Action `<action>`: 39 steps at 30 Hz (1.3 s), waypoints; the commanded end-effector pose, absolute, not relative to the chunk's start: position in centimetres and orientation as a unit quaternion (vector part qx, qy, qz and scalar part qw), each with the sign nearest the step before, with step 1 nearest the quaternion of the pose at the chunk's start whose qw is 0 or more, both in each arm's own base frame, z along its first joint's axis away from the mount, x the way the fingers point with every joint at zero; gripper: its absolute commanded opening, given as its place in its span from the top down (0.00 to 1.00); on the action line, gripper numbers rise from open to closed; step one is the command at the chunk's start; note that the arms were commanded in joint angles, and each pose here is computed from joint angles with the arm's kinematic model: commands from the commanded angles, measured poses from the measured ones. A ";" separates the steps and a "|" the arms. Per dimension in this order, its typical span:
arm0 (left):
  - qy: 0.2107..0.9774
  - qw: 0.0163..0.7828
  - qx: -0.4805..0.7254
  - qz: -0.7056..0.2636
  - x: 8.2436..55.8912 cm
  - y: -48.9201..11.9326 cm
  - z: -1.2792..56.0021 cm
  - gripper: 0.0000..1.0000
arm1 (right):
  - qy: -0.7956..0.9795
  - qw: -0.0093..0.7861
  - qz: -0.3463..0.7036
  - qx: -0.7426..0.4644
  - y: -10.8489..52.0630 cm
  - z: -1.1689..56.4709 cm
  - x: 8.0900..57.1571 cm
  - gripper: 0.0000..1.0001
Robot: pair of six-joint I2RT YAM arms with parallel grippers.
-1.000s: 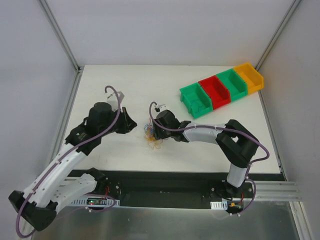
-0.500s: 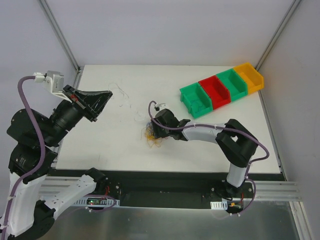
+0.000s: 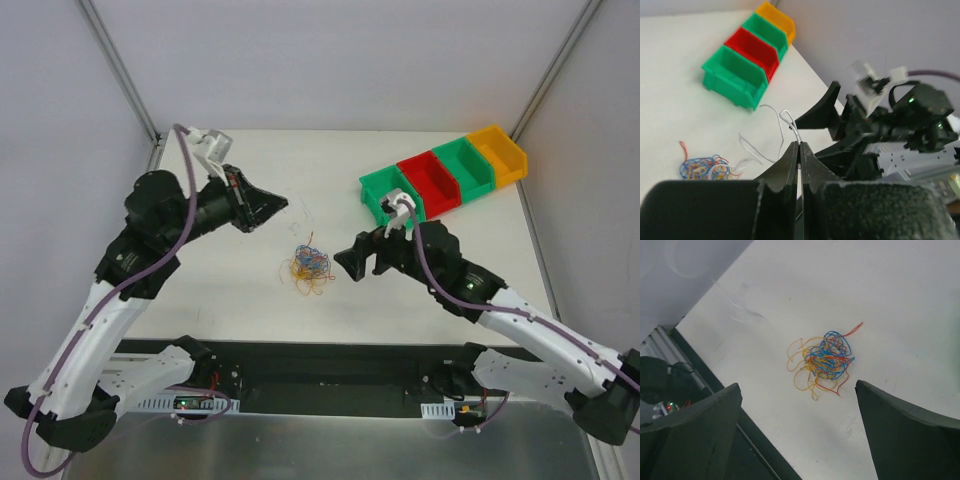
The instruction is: Untangle the cables
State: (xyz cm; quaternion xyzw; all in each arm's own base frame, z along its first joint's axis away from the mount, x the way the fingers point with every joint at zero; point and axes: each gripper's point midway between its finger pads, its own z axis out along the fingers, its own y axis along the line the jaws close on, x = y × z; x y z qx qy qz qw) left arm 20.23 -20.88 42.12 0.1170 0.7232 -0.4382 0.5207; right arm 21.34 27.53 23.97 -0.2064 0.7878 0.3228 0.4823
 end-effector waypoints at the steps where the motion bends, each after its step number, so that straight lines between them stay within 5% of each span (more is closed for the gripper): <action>1: 0.693 0.444 0.188 -0.536 18.6 -25.3 40.6 1.00 | 0.707 0.477 0.429 -0.296 28.3 27.5 16.9 0.00; 17: 0.662 0.331 0.273 -0.615 14.9 -29.6 35.7 1.00 | 0.683 0.473 0.421 -0.365 28.3 29.3 16.1 0.01; 24: 0.645 0.326 0.293 -0.626 14.3 -29.9 35.9 1.00 | 0.692 0.464 0.431 -0.347 28.6 28.4 16.3 0.14; 36: 0.614 0.310 0.314 -0.654 13.7 -30.5 36.3 1.00 | 0.661 0.482 0.510 -0.268 29.1 29.2 15.9 0.56; 39: 0.609 0.309 0.316 -0.658 13.7 -30.6 36.3 1.00 | 0.649 0.489 0.524 -0.256 29.1 29.7 15.8 0.53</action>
